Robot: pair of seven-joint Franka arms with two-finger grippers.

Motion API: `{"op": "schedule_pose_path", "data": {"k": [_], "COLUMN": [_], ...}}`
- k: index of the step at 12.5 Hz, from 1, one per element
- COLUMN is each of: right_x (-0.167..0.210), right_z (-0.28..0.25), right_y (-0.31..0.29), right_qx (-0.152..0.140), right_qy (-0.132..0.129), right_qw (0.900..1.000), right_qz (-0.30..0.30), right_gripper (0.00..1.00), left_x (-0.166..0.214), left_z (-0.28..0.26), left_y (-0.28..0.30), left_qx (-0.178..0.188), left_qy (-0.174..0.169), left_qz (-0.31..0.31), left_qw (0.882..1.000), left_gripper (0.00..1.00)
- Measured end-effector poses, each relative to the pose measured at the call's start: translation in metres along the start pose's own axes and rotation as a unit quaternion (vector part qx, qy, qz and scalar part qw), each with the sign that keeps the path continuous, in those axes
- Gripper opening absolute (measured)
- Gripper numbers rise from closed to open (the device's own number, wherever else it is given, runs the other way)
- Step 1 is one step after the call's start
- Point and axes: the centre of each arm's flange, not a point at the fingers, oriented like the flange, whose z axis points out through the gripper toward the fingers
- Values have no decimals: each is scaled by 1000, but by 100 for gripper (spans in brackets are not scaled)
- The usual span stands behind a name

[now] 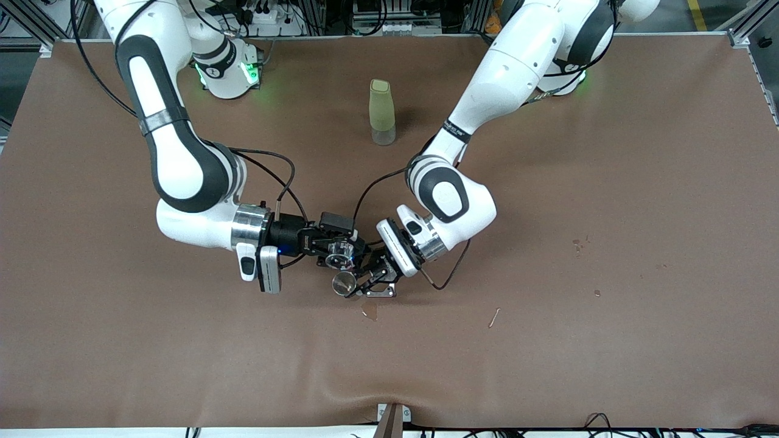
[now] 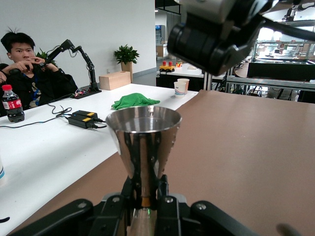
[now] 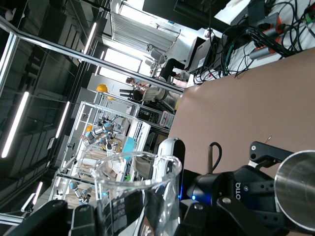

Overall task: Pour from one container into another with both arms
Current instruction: 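Tilt the beaker with the right gripper, pouring liquid into the jigger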

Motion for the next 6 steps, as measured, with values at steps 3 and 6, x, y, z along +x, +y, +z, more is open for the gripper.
{"op": "schedule_pose_path", "data": {"k": [3, 6], "right_x": [0, 0], "right_z": [0, -1], "right_y": [0, 0], "right_qx": [0, -1], "right_qy": [0, 1], "right_qw": [999, 998], "right_qz": [33, 68], "right_gripper": [12, 12], "left_x": [0, 0], "left_z": [0, 0], "left_y": [0, 0], "left_qx": [0, 0], "left_qy": [0, 0], "left_qz": [0, 0], "left_qw": [1000, 1000], "left_gripper": [21, 21]}}
